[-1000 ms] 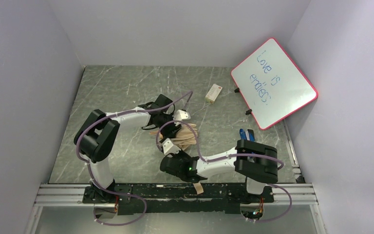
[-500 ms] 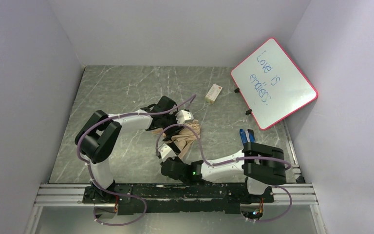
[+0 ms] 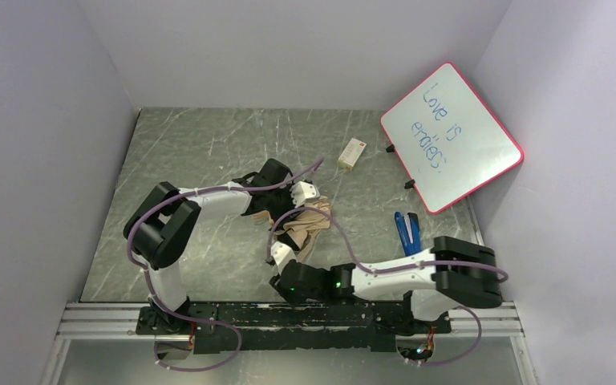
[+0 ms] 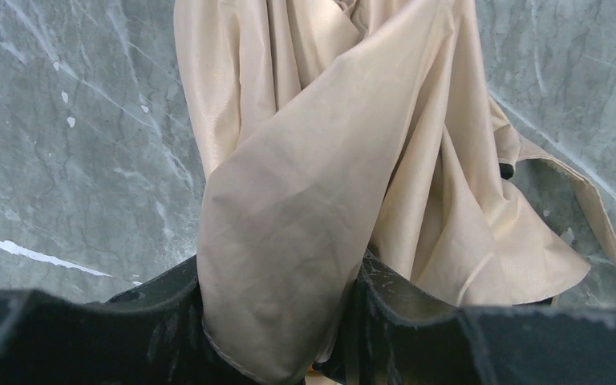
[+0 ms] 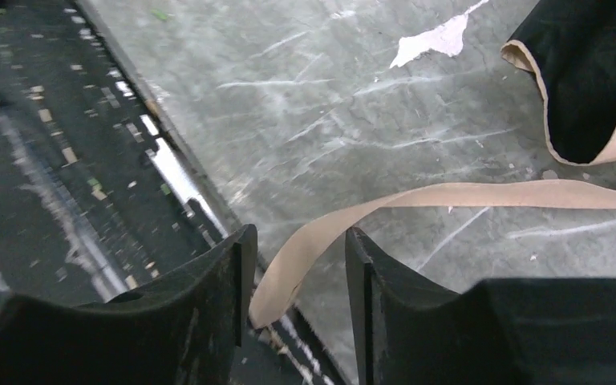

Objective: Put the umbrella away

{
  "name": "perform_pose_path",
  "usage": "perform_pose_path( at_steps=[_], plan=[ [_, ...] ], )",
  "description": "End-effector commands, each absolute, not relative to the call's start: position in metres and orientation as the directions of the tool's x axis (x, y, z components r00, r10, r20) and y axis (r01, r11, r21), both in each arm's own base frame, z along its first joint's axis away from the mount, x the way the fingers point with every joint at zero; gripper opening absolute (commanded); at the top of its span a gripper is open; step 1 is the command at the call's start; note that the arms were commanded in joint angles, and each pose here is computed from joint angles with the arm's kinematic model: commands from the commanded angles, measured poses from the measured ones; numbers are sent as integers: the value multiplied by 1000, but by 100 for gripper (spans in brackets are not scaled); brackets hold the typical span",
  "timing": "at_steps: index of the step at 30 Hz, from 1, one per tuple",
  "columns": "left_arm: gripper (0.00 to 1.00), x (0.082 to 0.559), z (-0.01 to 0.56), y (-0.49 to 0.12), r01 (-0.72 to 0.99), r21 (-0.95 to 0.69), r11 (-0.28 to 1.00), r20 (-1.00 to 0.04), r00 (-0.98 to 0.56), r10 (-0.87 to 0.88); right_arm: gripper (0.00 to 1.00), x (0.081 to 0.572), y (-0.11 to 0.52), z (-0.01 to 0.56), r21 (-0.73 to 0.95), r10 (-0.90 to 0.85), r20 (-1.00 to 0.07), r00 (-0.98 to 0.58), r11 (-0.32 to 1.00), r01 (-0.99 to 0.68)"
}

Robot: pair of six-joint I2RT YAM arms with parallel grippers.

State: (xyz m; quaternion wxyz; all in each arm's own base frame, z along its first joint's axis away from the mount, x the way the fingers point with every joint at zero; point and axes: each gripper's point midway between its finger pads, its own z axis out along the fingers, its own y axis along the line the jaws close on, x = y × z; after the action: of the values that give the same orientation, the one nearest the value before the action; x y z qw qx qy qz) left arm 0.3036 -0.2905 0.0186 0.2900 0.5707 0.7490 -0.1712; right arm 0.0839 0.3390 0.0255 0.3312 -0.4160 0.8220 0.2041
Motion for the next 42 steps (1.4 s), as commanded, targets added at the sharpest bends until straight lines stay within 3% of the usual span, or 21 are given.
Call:
perform_pose_path(
  at_steps=[1,6,13,18,29,33,38,42],
  plan=[
    [5,303,-13,-271,951,125,284,-544,-174,821,50,67,338,59,131,-526,-749,-402,478,-869],
    [5,302,-15,-271,954,133,270,-536,-160,829,54,81,328,109,115,-416,-838,-352,497,-860],
    [5,300,-17,-269,956,141,258,-529,-148,836,61,140,287,159,103,-193,-910,-366,752,-651],
    [5,300,-19,-268,956,146,252,-520,-143,842,63,190,240,145,148,-84,-868,-490,898,-415],
    [5,294,-29,-266,960,201,194,-480,-76,874,65,280,155,139,247,154,-842,-517,962,-117],
    [5,293,-33,-268,944,279,177,-446,-36,894,68,320,162,143,260,127,-880,-459,935,-241],
    [5,289,-33,-271,910,388,148,-418,30,908,72,367,172,169,185,60,-946,-318,907,-378],
    [5,285,-30,-271,874,473,112,-386,91,918,72,399,182,173,107,-62,-953,-295,844,-526]
  ],
)
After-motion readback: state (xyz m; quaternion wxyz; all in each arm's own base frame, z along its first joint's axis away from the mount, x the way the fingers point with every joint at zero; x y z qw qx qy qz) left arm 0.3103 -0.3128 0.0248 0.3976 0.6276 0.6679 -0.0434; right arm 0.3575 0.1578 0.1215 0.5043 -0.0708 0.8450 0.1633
